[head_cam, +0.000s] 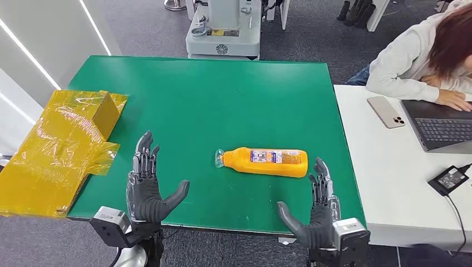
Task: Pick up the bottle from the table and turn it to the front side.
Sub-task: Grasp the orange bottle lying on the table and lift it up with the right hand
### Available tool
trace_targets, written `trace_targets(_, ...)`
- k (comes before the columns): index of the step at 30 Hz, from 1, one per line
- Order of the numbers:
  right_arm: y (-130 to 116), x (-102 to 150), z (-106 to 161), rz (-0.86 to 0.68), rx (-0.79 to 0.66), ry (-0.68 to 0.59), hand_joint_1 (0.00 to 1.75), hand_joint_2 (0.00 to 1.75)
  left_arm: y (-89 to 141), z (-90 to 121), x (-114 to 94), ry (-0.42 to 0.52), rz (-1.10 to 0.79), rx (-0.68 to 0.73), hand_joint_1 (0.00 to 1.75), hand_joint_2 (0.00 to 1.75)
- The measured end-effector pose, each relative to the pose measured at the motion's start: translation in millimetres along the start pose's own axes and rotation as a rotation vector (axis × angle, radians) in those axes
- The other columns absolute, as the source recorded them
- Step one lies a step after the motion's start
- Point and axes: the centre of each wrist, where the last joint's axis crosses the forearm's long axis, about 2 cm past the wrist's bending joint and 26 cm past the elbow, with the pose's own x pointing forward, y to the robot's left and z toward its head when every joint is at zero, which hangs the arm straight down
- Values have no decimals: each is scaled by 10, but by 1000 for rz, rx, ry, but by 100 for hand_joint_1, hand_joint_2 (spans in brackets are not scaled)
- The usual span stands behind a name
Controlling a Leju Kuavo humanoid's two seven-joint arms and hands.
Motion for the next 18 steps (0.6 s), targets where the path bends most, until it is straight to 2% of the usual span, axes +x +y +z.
trace_targets(18, 11, 1, 25, 3, -4, 7, 0, 175, 0, 1, 0, 0, -2, 1, 0, 175)
